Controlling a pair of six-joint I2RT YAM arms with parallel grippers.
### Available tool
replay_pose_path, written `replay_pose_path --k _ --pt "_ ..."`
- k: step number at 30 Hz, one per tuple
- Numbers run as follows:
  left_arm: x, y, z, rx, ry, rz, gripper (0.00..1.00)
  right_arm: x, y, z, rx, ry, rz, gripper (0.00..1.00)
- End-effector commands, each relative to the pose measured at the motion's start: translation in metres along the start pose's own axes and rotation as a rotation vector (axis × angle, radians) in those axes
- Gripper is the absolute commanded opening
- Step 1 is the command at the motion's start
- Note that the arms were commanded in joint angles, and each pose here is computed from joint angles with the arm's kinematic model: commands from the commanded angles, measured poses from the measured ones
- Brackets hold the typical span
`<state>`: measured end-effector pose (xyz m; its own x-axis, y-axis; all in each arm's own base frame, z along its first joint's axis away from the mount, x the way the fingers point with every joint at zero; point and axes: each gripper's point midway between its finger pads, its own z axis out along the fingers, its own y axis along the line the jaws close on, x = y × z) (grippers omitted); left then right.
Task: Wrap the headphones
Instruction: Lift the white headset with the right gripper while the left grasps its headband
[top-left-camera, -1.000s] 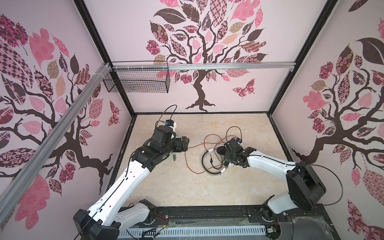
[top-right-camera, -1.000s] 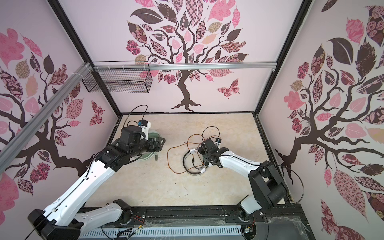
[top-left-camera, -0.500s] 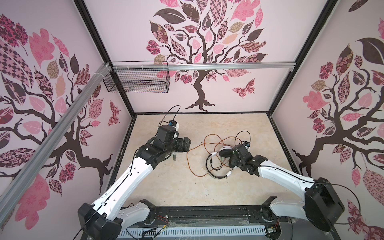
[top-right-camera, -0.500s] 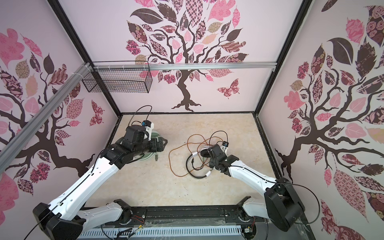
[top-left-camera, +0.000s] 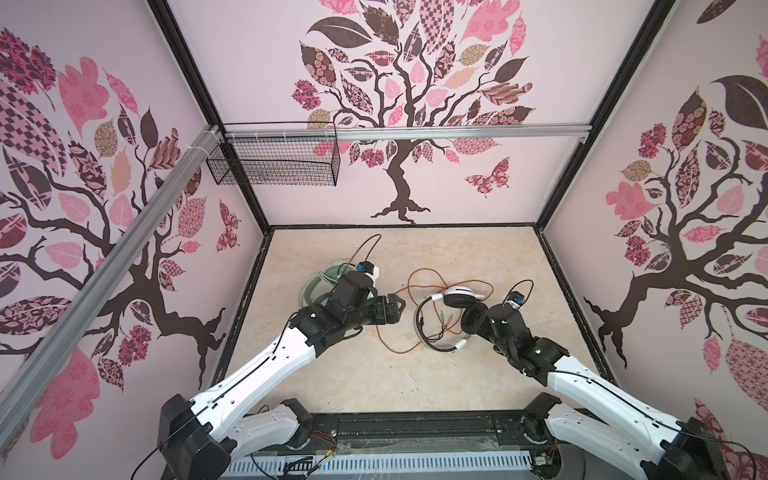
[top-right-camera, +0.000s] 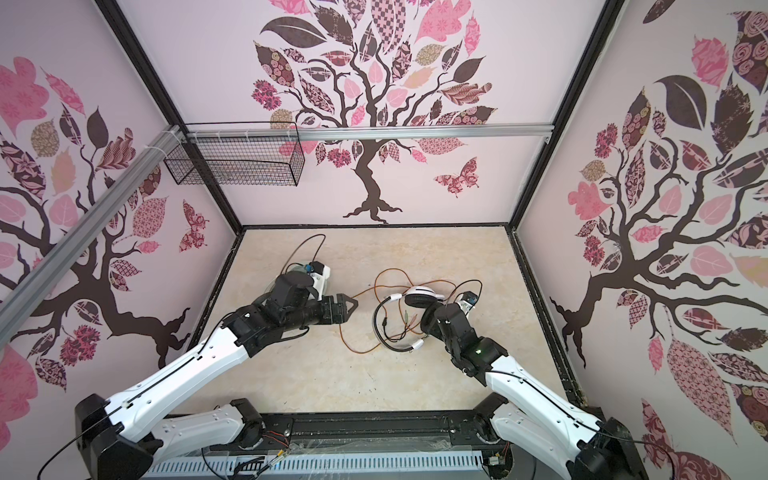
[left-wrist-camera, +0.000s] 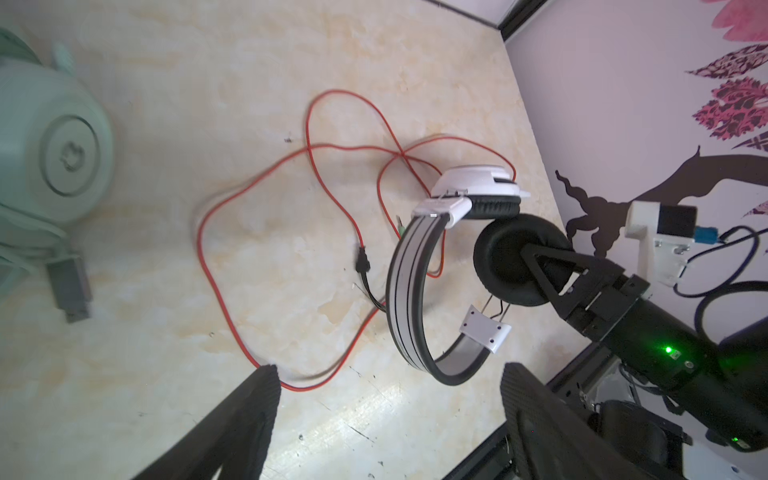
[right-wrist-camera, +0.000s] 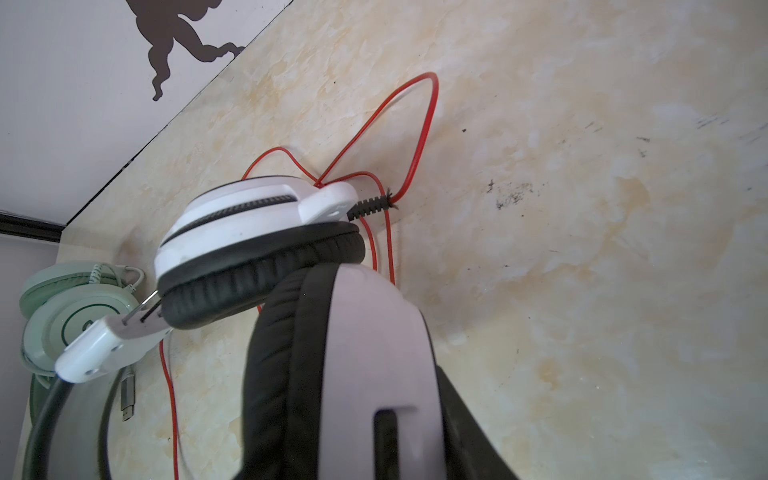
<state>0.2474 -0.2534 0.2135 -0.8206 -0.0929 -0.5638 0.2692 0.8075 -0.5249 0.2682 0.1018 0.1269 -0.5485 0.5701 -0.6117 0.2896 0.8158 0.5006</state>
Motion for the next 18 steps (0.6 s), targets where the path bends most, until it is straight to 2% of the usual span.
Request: replay_pose_path --k 1,6,11,18 --pt "0.024 -0.019 0.022 0.048 0.048 -0.099 0.88 -0.023 0.023 -0.009 -0.094 -0.075 0.103 0.41" --pt "0.054 -0.02 0.054 -0.041 0.178 -0.253 0.88 -0.021 0.022 -0.008 -0.101 -0.073 0.117 0.41" --pt "0.078 -0.022 0.077 -0.077 0.279 -0.328 0.88 -0.022 0.017 -0.011 -0.09 -0.087 0.118 0.41" --pt "0.093 -0.015 0.095 -0.179 0.322 -0.36 0.87 -0.025 0.013 -0.016 -0.092 -0.106 0.117 0.41"
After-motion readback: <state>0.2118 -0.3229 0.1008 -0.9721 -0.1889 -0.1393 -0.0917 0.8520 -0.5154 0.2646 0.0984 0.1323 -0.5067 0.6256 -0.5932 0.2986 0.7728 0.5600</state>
